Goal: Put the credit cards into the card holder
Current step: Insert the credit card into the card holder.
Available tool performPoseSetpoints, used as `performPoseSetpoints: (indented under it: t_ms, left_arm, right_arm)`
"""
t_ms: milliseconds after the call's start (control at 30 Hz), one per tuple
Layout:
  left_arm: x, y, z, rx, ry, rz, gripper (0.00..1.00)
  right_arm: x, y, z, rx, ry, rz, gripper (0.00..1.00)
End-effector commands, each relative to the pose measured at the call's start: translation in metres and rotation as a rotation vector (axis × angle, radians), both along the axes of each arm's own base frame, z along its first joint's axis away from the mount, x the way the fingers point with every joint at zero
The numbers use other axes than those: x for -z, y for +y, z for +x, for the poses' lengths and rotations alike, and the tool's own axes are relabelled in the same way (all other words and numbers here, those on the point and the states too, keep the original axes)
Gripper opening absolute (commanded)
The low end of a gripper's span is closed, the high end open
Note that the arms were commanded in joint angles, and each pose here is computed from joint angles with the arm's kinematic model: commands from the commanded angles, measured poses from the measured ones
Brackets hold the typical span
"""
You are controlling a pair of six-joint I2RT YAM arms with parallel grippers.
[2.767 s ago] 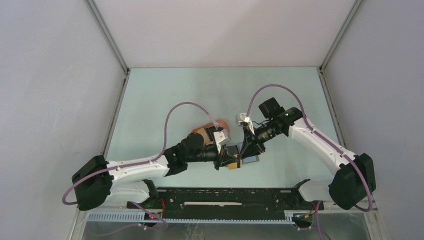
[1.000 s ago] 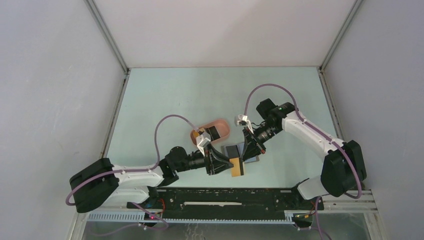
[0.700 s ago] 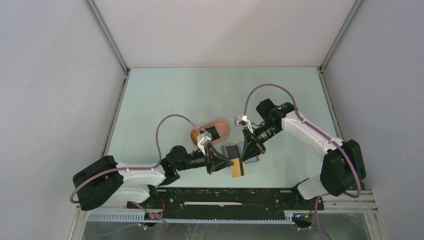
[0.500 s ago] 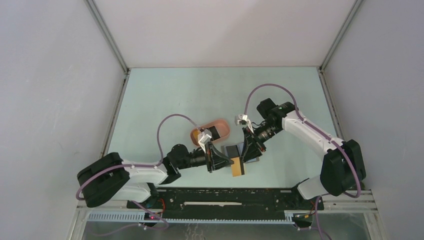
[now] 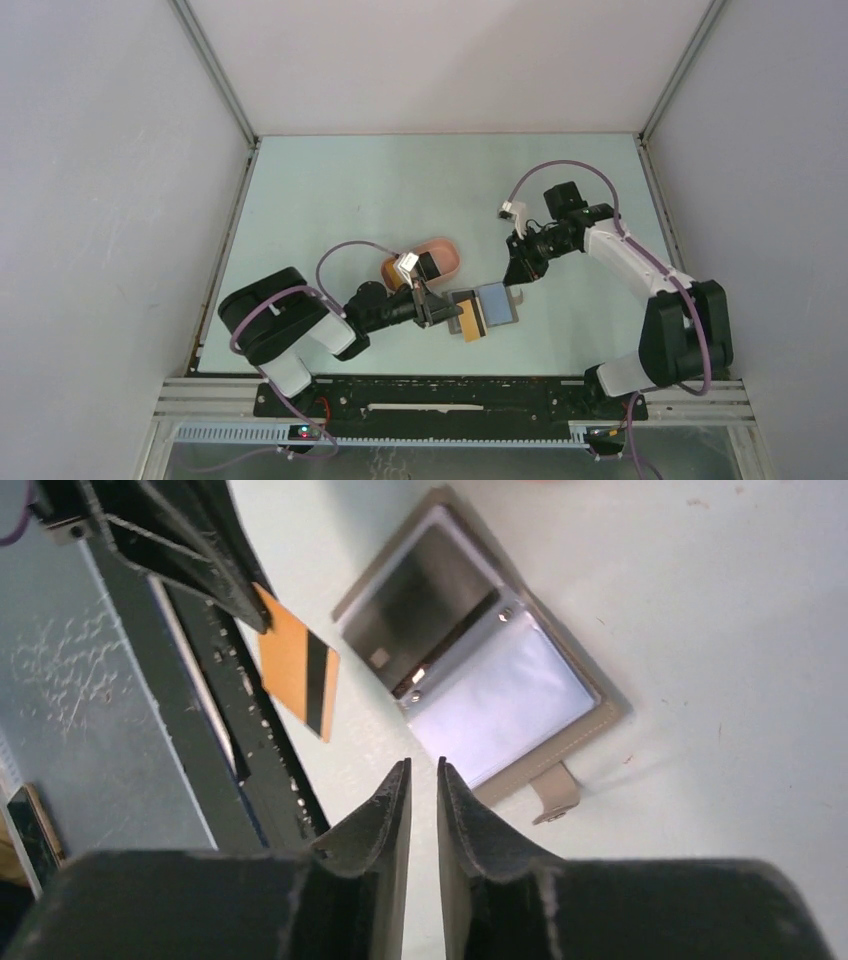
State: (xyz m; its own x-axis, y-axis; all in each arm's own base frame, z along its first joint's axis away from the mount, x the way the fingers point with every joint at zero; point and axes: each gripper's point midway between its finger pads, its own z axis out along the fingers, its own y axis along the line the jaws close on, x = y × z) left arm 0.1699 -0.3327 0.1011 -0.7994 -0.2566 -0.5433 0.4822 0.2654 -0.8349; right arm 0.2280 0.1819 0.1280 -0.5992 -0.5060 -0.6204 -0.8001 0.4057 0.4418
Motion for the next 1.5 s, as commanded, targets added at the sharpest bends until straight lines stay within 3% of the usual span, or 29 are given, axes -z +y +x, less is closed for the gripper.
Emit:
performPoseSetpoints:
  t_ms: [0, 433, 1467]
  left_arm:
    - [-0.017, -0.006, 0.032, -0.113, -0.007, -0.077, 0.00]
    - [0.014, -0.005, 0.054, -0.216, 0.072, 0.019, 0.00]
    - [0.041, -0.006, 0.064, -0.257, 0.078, 0.268, 0.00]
  right_arm:
    - [0.031, -0.005, 0.018, 0.088, 0.050, -0.123, 0.21]
    - [0.090, -0.006, 0.011, 0.055, 0.218, -0.313, 0.13]
    - [0.102, -0.010, 0.009, 0.060, 0.256, -0.365, 0.11]
